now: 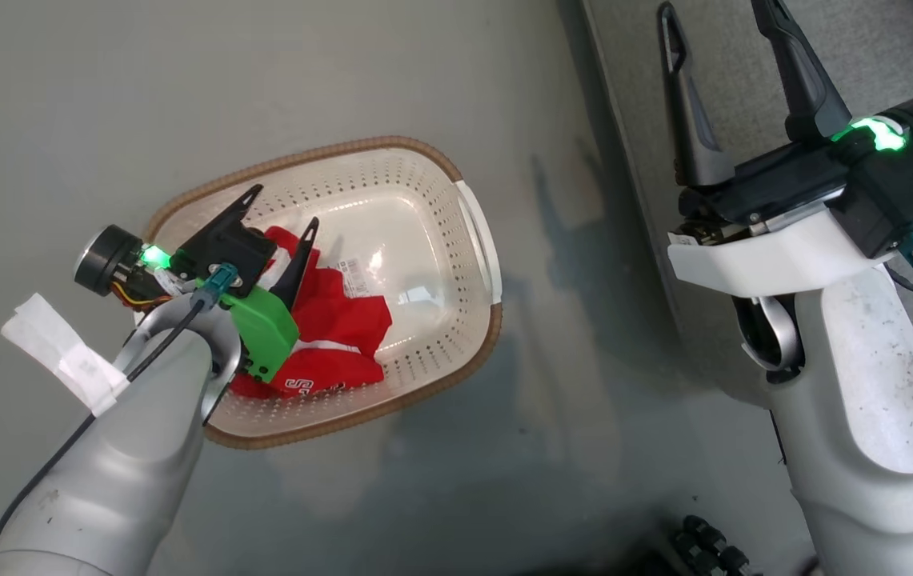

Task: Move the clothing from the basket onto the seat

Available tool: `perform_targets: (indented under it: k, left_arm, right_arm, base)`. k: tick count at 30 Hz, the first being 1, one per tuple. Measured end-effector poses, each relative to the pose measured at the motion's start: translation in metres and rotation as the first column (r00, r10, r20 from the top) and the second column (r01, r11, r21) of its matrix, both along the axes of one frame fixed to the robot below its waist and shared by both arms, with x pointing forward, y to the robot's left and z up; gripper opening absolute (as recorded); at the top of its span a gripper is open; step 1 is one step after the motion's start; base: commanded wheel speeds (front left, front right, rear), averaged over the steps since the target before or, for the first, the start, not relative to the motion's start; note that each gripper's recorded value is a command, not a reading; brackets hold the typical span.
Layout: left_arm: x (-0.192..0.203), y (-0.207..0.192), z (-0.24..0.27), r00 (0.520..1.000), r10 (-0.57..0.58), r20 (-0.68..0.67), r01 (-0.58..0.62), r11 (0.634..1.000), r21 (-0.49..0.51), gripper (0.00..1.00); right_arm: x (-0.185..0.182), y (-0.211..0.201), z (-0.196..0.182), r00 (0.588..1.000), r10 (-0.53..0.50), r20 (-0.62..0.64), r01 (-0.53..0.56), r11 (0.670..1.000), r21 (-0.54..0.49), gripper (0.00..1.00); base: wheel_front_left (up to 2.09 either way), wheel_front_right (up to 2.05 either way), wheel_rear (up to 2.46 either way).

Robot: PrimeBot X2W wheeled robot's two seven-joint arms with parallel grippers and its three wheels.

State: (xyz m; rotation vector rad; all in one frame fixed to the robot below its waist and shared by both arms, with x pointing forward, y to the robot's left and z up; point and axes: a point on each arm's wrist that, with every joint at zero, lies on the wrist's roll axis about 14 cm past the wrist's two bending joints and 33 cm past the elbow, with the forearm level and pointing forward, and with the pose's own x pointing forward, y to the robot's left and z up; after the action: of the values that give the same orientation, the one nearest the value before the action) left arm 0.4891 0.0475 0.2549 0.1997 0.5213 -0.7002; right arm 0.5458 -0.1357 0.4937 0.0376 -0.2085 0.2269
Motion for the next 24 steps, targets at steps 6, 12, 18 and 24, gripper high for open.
perform_targets:
  k: [6,12,18,24]
  left_arm:
    - [-0.020,0.008,-0.060,0.989,-0.052,-0.140,0.066,0.993,0.094,1.00]
    - [-0.042,0.017,-0.108,0.957,-0.101,-0.272,0.156,0.969,0.189,1.00]
    - [-0.051,0.030,-0.141,0.920,-0.133,-0.368,0.249,0.925,0.288,1.00]
    - [-0.058,0.044,-0.167,0.886,-0.153,-0.438,0.331,0.870,0.365,1.00]
  right_arm:
    - [0.009,-0.001,-0.030,0.999,0.005,-0.047,-0.005,1.000,-0.002,1.00]
    - [0.013,-0.004,-0.054,0.996,0.002,-0.092,-0.002,1.000,0.005,1.00]
    - [0.016,-0.009,-0.074,0.992,-0.006,-0.123,0.006,1.000,-0.002,1.00]
    - [0.019,-0.010,-0.092,0.989,-0.007,-0.145,0.006,1.000,-0.010,1.00]
  base:
    - [0.00,0.00,0.00]
    - [0.00,0.00,0.00]
    - [0.00,0.00,0.00]
    - [0.00,0.00,0.00]
